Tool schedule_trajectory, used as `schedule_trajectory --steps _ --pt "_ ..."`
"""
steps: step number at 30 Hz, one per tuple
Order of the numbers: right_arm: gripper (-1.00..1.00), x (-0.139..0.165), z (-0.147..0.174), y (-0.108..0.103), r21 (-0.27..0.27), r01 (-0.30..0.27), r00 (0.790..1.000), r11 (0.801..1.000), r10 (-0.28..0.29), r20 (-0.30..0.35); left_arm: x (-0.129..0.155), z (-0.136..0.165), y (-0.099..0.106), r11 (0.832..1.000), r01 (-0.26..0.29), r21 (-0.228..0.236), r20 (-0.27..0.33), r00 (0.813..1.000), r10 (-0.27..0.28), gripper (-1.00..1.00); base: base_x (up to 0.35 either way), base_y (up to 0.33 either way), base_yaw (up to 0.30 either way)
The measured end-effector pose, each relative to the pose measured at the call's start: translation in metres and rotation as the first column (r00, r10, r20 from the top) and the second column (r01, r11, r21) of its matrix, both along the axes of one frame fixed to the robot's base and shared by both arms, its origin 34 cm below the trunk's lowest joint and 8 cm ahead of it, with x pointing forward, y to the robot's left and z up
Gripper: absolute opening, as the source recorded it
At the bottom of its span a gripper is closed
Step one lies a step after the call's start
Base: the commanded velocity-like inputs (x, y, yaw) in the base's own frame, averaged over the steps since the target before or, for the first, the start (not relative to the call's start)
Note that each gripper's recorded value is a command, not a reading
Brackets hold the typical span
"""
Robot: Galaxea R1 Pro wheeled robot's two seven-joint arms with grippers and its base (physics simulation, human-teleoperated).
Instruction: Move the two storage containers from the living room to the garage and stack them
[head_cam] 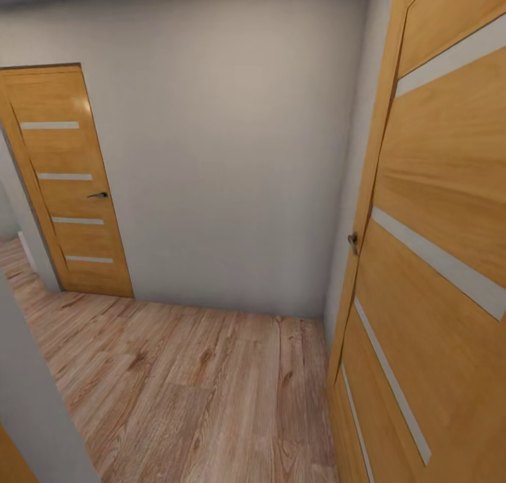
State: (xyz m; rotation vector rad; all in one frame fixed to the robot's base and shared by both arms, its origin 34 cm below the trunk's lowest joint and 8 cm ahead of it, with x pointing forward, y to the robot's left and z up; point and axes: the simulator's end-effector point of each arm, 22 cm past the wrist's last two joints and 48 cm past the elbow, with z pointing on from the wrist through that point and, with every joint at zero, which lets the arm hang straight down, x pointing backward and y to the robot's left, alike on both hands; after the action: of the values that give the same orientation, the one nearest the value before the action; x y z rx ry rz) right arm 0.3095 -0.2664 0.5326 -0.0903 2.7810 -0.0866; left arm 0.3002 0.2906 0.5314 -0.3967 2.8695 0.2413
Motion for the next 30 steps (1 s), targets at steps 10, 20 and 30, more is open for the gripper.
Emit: schedule_trajectory --steps 10,20,30 --pt "1.00 -0.0006 -0.0002 -0.0001 0.000 0.000 1.000 1.000 0.000 -0.003 -0.0002 -0.0001 -0.0012 1.000 0.001 -0.001 0.000 1.000 -0.001 1.00 0.002 0.123 0.000" --pt "1.00 -0.0007 -0.0002 0.0000 0.000 0.002 1.000 1.000 -0.002 -0.003 0.0002 0.0001 -0.0013 1.000 0.001 -0.001 0.000 1.000 -0.001 1.00 0.061 0.112 0.000" --pt "1.00 0.0002 0.0001 0.0008 0.002 0.003 1.000 1.000 -0.003 0.001 0.0002 0.0000 -0.0013 1.000 0.001 -0.001 0.000 1.000 -0.001 1.00 0.013 0.008 -0.074"
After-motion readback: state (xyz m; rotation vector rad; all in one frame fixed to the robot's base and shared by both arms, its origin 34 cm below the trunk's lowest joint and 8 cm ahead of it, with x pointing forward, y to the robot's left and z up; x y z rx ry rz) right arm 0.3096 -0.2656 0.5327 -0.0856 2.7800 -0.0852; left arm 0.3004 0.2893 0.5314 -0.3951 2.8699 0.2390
